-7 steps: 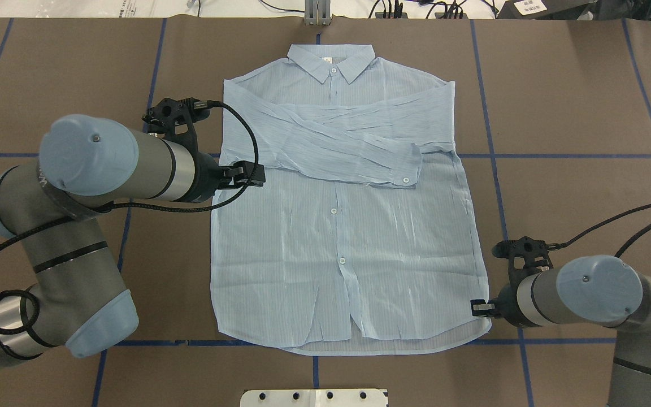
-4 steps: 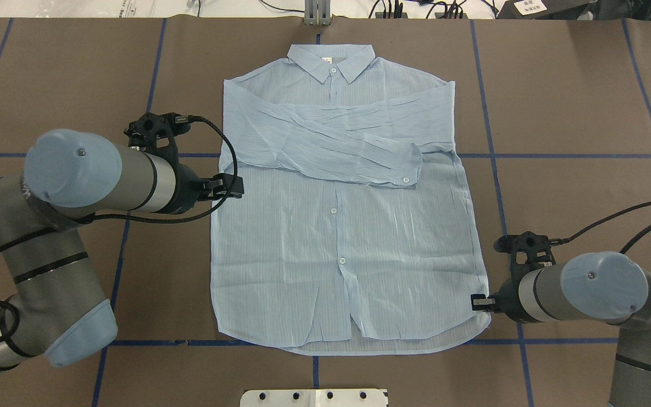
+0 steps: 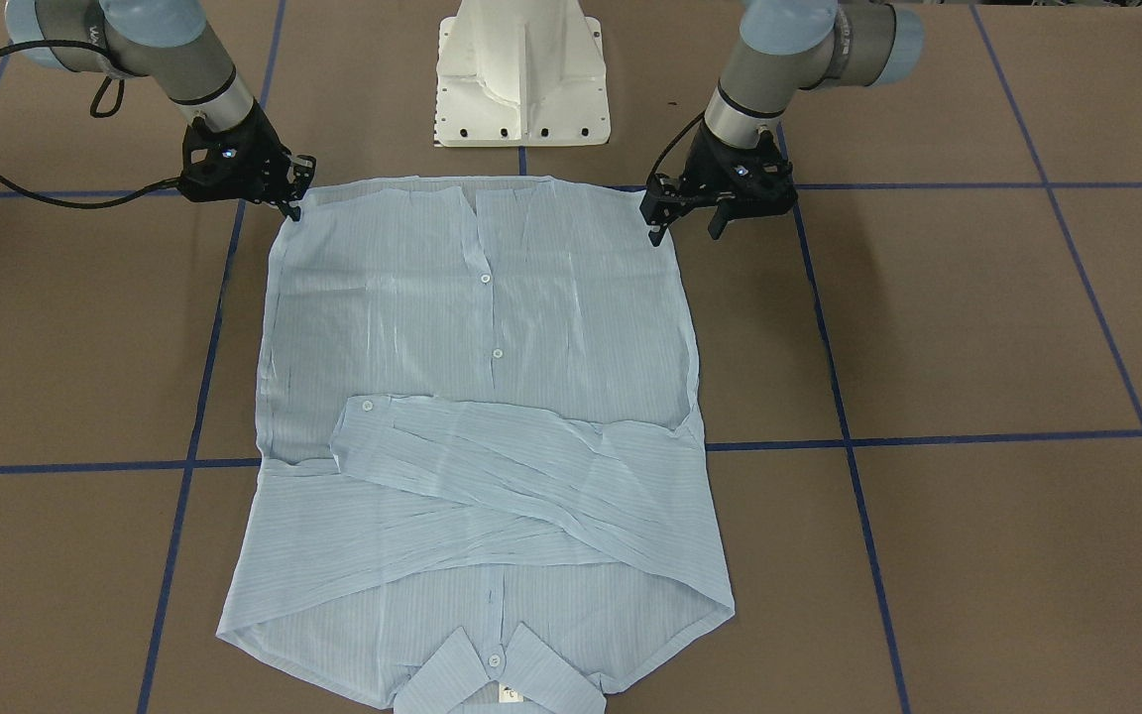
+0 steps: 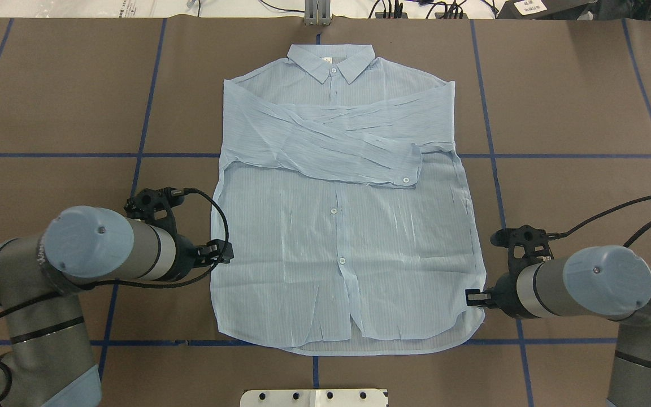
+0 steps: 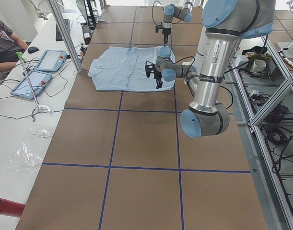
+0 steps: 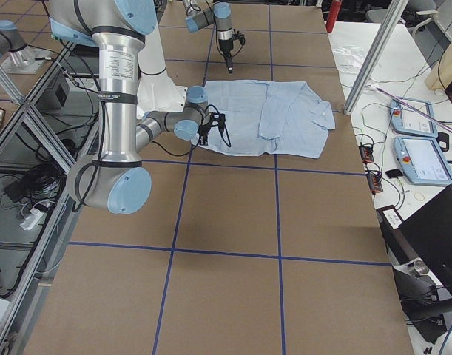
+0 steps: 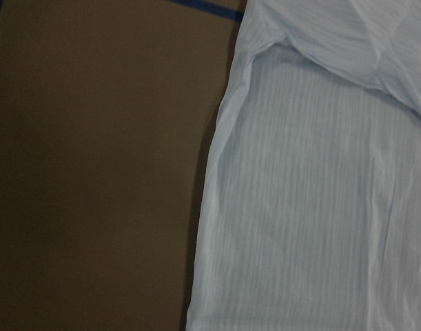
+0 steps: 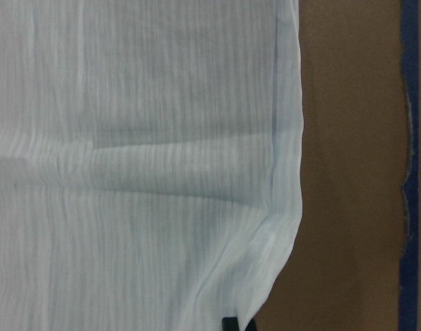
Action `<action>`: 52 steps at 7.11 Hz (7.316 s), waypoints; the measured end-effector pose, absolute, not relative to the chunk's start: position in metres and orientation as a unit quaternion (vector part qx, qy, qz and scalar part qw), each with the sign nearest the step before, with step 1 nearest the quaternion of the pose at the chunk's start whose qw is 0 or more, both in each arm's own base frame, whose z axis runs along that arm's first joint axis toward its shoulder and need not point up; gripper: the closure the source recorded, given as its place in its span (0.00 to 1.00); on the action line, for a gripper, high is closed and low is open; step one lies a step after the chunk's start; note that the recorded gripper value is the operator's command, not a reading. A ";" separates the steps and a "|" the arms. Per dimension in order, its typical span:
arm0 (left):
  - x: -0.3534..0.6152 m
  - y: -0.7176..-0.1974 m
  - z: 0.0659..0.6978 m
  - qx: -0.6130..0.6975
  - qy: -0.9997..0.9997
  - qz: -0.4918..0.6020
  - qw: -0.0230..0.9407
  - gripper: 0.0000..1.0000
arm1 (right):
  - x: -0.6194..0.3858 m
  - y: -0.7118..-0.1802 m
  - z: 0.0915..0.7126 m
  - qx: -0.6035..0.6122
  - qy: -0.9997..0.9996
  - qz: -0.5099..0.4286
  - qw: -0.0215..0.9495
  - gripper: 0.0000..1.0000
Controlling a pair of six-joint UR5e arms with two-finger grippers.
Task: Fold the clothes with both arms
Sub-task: 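Lower both grippers to the hem corners nearest the robot, then grasp the hem corners with both grippers, then lift the hem with both grippers and fold it toward the collar, then open both grippers at the collar to release the folded hem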
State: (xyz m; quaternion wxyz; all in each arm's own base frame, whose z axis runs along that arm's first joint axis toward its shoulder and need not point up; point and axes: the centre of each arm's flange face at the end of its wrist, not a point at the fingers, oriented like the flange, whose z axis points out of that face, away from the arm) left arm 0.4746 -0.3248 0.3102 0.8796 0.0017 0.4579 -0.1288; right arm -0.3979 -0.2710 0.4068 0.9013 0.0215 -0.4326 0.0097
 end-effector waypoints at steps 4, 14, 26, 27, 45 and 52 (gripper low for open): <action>0.521 -0.291 0.306 -0.024 0.411 -0.108 0.905 0.29 | -0.395 -0.273 0.403 0.022 -0.436 0.011 0.899 1.00; 0.535 -0.262 0.310 -0.032 0.405 -0.086 0.910 0.53 | -0.392 -0.279 0.404 0.024 -0.435 0.018 0.900 1.00; 0.503 -0.289 0.307 -0.011 0.412 -0.091 0.906 1.00 | -0.350 -0.323 0.401 0.009 -0.450 0.051 0.891 1.00; 0.499 -0.295 0.304 -0.006 0.415 -0.088 0.905 1.00 | -0.348 -0.325 0.401 0.009 -0.452 0.053 0.890 1.00; 0.433 -0.665 0.270 0.112 0.467 -0.198 0.854 1.00 | -0.328 -0.677 0.348 0.014 -0.464 0.187 0.865 1.00; 0.454 -0.697 0.314 0.121 0.475 -0.197 0.849 1.00 | -0.362 -0.737 0.349 0.008 -0.429 0.176 0.886 1.00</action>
